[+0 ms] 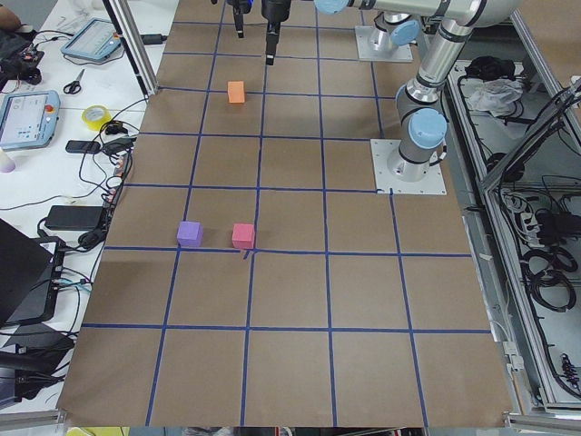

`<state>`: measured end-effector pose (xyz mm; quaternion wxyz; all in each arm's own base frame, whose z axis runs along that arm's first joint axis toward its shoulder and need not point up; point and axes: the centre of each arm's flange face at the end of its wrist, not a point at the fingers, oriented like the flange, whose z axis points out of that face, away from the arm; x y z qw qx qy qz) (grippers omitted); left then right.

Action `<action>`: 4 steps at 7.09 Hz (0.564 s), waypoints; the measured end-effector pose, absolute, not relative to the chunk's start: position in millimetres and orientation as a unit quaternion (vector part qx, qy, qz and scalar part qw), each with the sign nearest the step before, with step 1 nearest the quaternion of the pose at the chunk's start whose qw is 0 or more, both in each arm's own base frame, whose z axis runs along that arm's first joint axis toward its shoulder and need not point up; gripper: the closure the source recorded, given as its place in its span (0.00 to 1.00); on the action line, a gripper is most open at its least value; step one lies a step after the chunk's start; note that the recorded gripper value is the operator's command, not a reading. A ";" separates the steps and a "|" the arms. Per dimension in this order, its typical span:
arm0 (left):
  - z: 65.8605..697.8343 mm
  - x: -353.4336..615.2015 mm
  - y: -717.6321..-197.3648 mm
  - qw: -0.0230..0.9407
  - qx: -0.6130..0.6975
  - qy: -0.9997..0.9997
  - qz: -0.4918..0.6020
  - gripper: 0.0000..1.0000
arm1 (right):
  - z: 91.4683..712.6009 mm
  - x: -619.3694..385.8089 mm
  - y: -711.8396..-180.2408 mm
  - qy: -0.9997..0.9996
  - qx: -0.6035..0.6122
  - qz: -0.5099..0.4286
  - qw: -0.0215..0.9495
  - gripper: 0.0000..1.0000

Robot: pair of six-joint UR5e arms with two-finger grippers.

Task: Arrange blocks in a line
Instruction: 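Open the right gripper to release the cube and raise it away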

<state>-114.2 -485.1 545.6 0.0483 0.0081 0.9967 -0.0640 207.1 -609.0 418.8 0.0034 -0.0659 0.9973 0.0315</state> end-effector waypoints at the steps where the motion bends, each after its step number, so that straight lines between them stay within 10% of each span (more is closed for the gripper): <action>1: 544.8 -117.9 -494.8 0.041 -0.004 0.997 -0.064 0.00 | 449.6 194.3 -575.0 0.996 -0.082 0.035 0.003 0.00; 4: 470.8 -126.6 -582.4 -0.006 -0.053 0.997 -0.050 0.00 | 492.3 179.1 -498.0 0.995 -0.100 0.022 -0.014 0.00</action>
